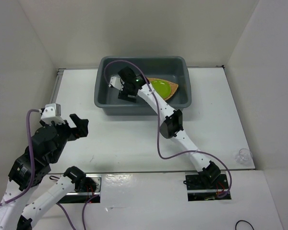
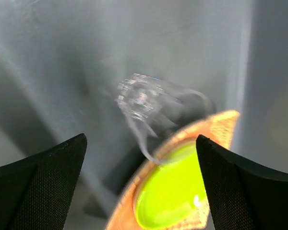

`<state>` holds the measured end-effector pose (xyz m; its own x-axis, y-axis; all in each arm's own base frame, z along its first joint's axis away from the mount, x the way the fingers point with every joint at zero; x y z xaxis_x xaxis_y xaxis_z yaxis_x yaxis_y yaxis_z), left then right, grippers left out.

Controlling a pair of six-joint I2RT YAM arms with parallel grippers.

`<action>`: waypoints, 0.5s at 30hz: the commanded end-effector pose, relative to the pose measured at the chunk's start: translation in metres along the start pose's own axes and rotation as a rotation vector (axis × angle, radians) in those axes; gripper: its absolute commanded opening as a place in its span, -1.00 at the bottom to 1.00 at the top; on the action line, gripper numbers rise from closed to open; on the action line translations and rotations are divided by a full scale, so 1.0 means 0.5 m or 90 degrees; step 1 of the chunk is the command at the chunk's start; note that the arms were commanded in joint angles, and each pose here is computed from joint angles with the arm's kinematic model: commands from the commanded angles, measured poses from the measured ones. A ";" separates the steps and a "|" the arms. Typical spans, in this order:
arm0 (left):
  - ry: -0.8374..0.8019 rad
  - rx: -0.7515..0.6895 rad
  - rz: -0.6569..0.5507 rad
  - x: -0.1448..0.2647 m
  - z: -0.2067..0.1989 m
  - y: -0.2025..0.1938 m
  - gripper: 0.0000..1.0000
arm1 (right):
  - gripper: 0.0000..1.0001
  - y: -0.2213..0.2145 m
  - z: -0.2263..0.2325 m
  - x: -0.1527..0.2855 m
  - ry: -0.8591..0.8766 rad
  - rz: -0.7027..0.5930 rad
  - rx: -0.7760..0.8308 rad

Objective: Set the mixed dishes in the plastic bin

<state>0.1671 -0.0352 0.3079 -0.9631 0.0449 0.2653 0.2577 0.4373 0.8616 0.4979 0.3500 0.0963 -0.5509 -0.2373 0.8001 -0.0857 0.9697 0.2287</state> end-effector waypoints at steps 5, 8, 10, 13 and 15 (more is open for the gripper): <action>-0.006 0.018 -0.014 -0.001 -0.006 0.008 1.00 | 0.98 0.070 -0.245 0.431 -0.291 -0.156 -0.163; -0.009 0.021 -0.019 0.003 -0.006 0.011 1.00 | 0.98 0.017 -0.218 0.535 -0.279 -0.123 -0.241; -0.012 0.024 -0.023 0.003 -0.008 0.014 1.00 | 0.98 -0.059 -0.214 0.607 -0.310 -0.059 -0.337; -0.018 0.018 -0.019 0.003 -0.010 0.013 1.00 | 0.98 -0.134 -0.192 0.696 -0.347 0.023 -0.354; -0.015 0.016 -0.015 -0.001 -0.011 0.010 1.00 | 0.98 -0.183 -0.147 0.689 -0.329 0.109 -0.339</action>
<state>0.1666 -0.0352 0.3084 -0.9638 0.0469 0.2625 0.2560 0.4384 0.8616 0.3982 0.2201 0.4211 -0.8926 -0.1335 0.4306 0.1667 0.7897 0.5904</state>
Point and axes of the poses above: each gripper's point midway between its finger pads, its own x axis back along the fingers, its own z axis along the line the jaws close on, y = z × x, the point moved 2 cm from there along x, back along the fingers, and after that the axes turned 10 degrees about x, right-handed, at the moved point
